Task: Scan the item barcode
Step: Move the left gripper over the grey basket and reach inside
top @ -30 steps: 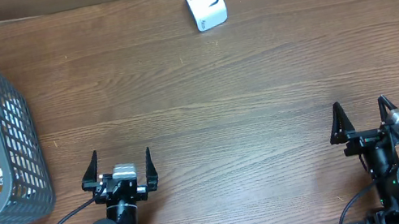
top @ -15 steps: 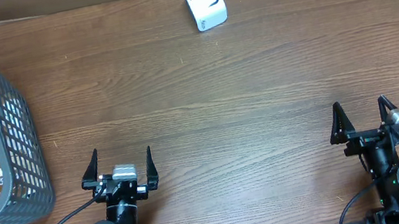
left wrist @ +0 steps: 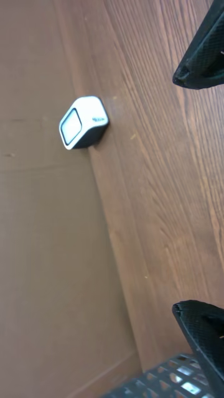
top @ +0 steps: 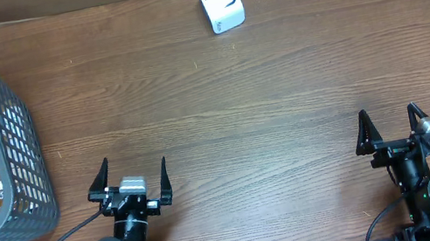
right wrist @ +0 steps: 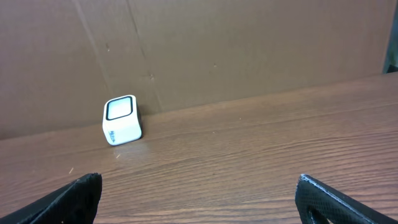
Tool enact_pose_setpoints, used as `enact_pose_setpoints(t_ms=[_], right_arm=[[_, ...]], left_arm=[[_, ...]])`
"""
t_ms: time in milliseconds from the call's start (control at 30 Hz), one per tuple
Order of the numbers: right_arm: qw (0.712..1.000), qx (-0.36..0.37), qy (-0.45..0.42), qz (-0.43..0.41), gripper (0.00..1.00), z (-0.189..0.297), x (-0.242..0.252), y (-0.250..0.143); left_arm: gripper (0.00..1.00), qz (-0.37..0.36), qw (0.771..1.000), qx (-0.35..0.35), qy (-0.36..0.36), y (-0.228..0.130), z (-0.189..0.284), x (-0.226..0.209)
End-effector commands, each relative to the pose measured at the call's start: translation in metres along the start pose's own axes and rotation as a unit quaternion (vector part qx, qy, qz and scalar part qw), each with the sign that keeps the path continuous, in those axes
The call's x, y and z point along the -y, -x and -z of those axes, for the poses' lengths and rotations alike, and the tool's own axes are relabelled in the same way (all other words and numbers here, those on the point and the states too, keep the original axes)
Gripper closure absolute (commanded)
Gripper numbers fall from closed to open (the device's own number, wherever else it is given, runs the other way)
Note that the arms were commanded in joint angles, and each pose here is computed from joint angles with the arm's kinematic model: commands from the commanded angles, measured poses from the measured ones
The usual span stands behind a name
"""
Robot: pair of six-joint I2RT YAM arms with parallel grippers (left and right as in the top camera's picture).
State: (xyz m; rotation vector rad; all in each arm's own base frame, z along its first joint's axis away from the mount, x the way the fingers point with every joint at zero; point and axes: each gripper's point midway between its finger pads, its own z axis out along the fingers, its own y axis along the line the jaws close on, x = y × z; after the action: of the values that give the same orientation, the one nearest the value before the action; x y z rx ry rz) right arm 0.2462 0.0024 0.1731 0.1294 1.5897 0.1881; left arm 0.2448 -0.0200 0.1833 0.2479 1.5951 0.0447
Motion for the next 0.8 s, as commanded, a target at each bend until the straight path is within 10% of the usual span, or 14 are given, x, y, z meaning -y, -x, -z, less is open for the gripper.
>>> enact_pose_setpoints(t_ms=[0,767], right_arm=[[1.0,0.003,-0.005,0.001,0.0,0.0,0.002,-0.001],[1.0,0.003,-0.005,0.001,0.0,0.0,0.002,-0.001]], left_arm=[[0.0,0.005,0.999,0.015,-0.029,0.03,0.0,0.006],[0.01,0.096,0.944,-0.215,-0.234,0.197,-0.083,0.017]])
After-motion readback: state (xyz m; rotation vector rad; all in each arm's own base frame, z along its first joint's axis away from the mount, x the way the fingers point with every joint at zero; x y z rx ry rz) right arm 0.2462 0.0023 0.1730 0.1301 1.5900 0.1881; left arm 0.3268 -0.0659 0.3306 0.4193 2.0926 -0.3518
